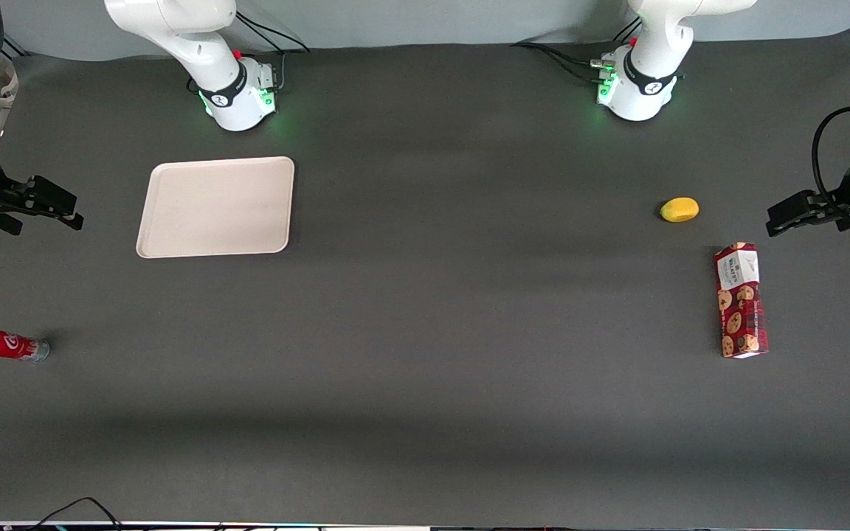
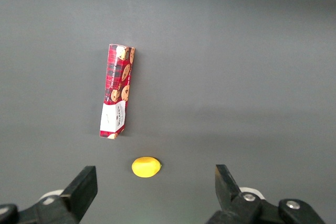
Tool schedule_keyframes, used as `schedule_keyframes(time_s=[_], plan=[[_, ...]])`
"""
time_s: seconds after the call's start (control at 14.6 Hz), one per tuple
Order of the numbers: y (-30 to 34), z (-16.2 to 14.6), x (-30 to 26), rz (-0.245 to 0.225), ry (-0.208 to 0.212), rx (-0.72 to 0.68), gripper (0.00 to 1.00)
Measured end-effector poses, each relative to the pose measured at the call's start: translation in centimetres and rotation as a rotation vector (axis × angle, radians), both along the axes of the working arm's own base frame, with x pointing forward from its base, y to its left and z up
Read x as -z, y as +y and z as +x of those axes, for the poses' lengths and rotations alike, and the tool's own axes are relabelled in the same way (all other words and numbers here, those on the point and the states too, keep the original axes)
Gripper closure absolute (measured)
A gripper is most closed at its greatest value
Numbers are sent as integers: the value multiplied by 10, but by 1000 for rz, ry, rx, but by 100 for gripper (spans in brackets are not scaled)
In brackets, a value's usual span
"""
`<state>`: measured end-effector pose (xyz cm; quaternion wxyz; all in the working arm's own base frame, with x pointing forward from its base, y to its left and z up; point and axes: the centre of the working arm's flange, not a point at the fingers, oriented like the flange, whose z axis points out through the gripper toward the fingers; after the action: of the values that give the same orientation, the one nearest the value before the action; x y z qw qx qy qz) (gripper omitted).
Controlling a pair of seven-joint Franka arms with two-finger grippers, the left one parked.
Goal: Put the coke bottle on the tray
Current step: 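Move the open right gripper over the red Coca-Cola bottle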
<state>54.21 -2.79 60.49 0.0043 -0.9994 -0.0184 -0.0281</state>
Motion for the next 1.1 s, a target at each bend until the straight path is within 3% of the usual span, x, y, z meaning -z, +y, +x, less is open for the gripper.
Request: schedule_keyframes(time_s=[0.41,0.68,1.1], plan=[[4,-2,0,2,17,-7,0],[9,-7,4,4,70,-16,0],[15,-8,-1,4,75,-27,0]])
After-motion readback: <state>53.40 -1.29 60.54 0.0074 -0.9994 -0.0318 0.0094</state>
